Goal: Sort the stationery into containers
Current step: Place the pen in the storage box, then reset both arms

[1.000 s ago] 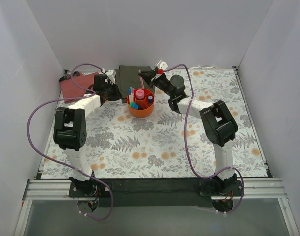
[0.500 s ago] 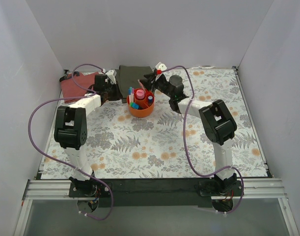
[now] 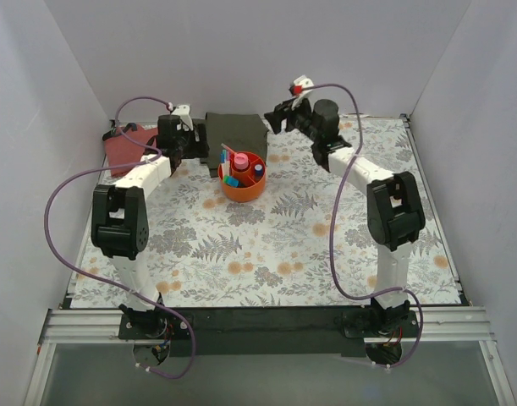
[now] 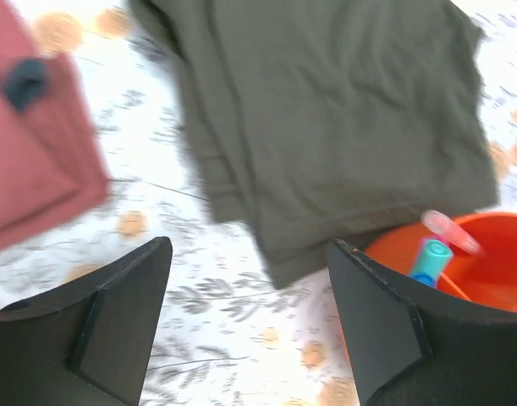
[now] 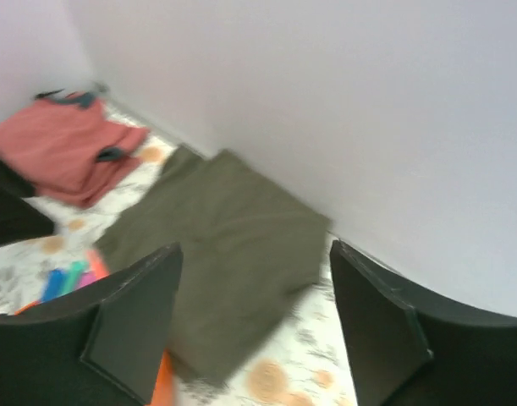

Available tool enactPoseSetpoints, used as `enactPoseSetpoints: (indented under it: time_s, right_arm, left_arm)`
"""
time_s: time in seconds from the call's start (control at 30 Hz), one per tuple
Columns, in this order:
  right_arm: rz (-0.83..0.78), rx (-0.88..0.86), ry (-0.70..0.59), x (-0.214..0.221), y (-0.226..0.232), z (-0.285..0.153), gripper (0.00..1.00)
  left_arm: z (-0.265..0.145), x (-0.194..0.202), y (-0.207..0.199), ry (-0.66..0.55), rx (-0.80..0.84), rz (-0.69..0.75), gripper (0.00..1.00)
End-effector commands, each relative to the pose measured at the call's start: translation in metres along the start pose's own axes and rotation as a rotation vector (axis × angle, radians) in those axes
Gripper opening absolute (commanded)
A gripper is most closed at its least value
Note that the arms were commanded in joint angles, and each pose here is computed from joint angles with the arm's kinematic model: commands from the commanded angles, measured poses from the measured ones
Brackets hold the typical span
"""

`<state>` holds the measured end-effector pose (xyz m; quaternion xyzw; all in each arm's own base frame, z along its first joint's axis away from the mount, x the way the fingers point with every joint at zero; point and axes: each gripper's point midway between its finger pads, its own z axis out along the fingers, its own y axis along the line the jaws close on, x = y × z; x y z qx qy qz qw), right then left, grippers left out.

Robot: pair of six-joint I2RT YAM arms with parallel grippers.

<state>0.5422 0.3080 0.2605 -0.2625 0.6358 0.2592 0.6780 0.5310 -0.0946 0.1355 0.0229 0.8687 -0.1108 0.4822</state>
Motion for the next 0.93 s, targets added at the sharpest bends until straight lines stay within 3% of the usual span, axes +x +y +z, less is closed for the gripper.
enactPoseSetpoints:
  time_s: [0.0,0.17,0.3,0.4,0.5,0.73,0.9]
  right_arm:
    - [0.107,0.268,0.136,-0.027,-0.108,-0.050,0.98]
    - [0.205,0.438,0.481,0.043,-0.152,-0.127,0.98]
    - [0.090,0.759,0.790,0.073,-0.191,-0.197,0.98]
    - [0.000,0.884,0.946,0.082,-0.201,-0.237,0.98]
    - [-0.024,0.890,0.976,0.078,-0.196,-0.262,0.98]
    - [-0.032,0.782,0.848,0.017,-0.170,-0.270,0.98]
    - [-0.005,0.699,0.780,-0.002,-0.144,-0.276,0.98]
  left_arm:
    - [-0.044,-0.074,0.035,-0.186,-0.145,0.045,0.74]
    - [-0.076,-0.118,0.047,-0.299,-0.164,0.087,0.75]
    - [-0.090,-0.138,0.050,-0.342,-0.146,0.126,0.75]
    - [-0.099,-0.140,0.057,-0.347,-0.162,0.134,0.75]
    - [-0.107,-0.137,0.059,-0.350,-0.176,0.133,0.75]
    - [-0.150,-0.132,0.062,-0.397,-0.174,0.110,0.76]
    - [-0.172,-0.118,0.052,-0.406,-0.147,0.080,0.76]
